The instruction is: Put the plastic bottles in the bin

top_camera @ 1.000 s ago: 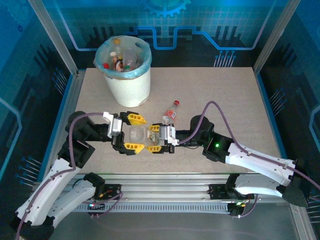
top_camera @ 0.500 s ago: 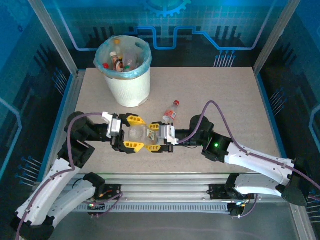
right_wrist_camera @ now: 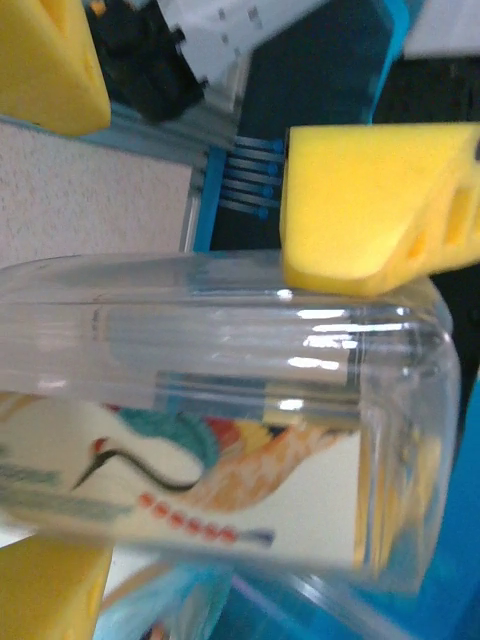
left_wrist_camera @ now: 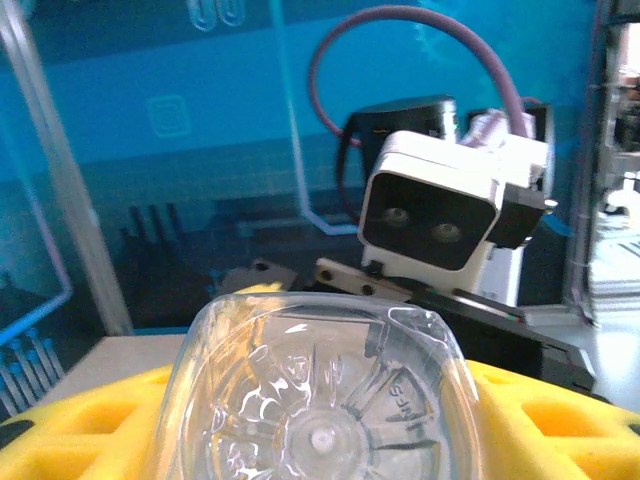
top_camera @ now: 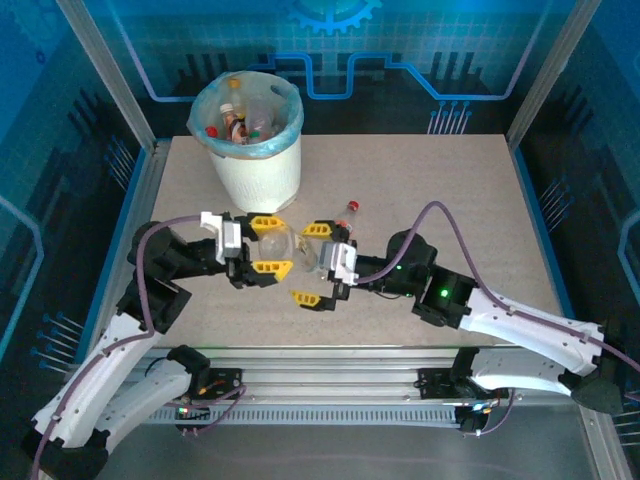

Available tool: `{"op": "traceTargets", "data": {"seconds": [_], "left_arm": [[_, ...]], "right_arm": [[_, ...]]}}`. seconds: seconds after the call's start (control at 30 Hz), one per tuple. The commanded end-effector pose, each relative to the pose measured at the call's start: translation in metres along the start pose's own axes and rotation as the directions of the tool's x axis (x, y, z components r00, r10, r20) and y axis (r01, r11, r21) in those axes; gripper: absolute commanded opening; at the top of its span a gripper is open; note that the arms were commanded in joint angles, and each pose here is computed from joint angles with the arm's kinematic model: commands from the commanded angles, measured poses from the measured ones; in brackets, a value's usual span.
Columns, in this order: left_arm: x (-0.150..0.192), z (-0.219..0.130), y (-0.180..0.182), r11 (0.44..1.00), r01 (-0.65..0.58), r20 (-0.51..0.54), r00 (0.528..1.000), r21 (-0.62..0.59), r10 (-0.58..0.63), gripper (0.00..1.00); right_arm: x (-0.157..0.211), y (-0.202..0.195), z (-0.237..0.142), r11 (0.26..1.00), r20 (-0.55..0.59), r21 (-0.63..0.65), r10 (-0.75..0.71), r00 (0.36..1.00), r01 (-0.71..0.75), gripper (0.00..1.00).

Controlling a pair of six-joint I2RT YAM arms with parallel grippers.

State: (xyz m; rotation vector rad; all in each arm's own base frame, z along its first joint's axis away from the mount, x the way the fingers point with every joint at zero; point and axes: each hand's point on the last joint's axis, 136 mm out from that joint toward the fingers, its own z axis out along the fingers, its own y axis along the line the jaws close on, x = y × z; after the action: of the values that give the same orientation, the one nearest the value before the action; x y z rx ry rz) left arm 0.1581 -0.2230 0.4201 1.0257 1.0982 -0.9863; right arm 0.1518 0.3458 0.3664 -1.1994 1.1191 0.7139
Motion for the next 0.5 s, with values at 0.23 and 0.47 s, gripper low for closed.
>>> {"op": "traceTargets", "data": {"seconds": [0.23,0.47], "left_arm": [[-0.073,-0.024,0.077,0.868,-0.093,0.108,0.98,-0.488,0.165,0.35],[-0.088,-0.062,0.17,0.517,-0.109,-0.016,0.983,-0.849,0.181,0.14]], "right_arm": [[0.023,-0.075,-0.048,0.894,-0.035,0.435,0.132,0.991,-0.104,1.0],[0.044,-0.091,-0.067,0.845,-0.034,0.503,0.227,0.973,-0.18,1.0]]}}
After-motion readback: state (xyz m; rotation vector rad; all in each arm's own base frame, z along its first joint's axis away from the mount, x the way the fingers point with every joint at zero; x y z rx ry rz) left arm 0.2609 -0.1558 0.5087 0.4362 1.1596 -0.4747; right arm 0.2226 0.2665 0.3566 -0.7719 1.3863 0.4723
